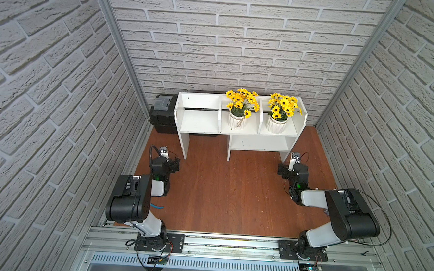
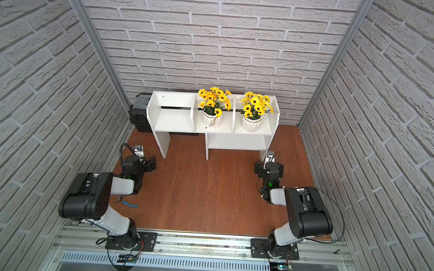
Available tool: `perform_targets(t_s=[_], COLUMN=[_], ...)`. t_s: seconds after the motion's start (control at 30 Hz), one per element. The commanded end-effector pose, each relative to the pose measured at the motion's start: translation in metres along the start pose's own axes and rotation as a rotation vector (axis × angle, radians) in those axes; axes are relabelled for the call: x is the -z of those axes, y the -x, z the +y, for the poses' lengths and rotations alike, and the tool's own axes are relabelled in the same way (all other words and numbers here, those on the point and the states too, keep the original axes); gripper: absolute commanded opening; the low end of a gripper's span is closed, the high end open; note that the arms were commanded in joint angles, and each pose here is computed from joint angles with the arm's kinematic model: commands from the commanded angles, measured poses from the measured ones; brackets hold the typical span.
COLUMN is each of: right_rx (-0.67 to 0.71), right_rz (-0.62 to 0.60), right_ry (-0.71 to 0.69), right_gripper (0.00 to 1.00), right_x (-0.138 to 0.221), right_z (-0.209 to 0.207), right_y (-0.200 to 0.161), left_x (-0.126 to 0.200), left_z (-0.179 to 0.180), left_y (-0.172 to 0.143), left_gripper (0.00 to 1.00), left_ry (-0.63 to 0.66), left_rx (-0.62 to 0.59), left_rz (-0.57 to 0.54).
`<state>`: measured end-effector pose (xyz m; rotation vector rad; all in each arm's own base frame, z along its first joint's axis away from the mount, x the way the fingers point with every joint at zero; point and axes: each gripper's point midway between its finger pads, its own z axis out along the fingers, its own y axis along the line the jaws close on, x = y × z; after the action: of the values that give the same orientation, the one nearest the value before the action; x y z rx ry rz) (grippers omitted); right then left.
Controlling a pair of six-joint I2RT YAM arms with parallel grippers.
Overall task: Take the sunflower pots off the shelves
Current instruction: Pick up the sunflower pot from the shelf.
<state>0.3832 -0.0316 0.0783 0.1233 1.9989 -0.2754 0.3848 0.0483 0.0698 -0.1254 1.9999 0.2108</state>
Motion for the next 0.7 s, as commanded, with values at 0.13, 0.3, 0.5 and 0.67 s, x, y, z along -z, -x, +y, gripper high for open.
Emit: perform_targets(t_s=[0.13, 0.3, 0.5, 0.67], right_rx=[-0.026, -0.026, -0.028, -0.036], right_rz=[-0.057, -0.052, -0.029, 0.041], right_ry=[-0.007, -0.004, -0.040, -0.143], right_gripper=[0.99, 0.99, 0.99, 0.99], right_x=[0.001, 0.000, 0.007, 0.026], right_z=[-0.003, -0.002, -0.010, -0.024], right_y=[0.019, 0.019, 0.032, 0.060], left_x=[0.000, 0.000, 0.008, 0.037], left_z=[0.001, 0.002, 0.010, 0.017], left_y=[0.021, 0.021, 0.036, 0.064], left_gripper=[0.98, 0.98, 0.98, 0.98], left_ry=[0.000, 0.000, 0.053, 0.194], left_rx=[0.024, 0.024, 0.034, -0.008], left_rz=[-0.072, -0.071, -0.073, -0.114])
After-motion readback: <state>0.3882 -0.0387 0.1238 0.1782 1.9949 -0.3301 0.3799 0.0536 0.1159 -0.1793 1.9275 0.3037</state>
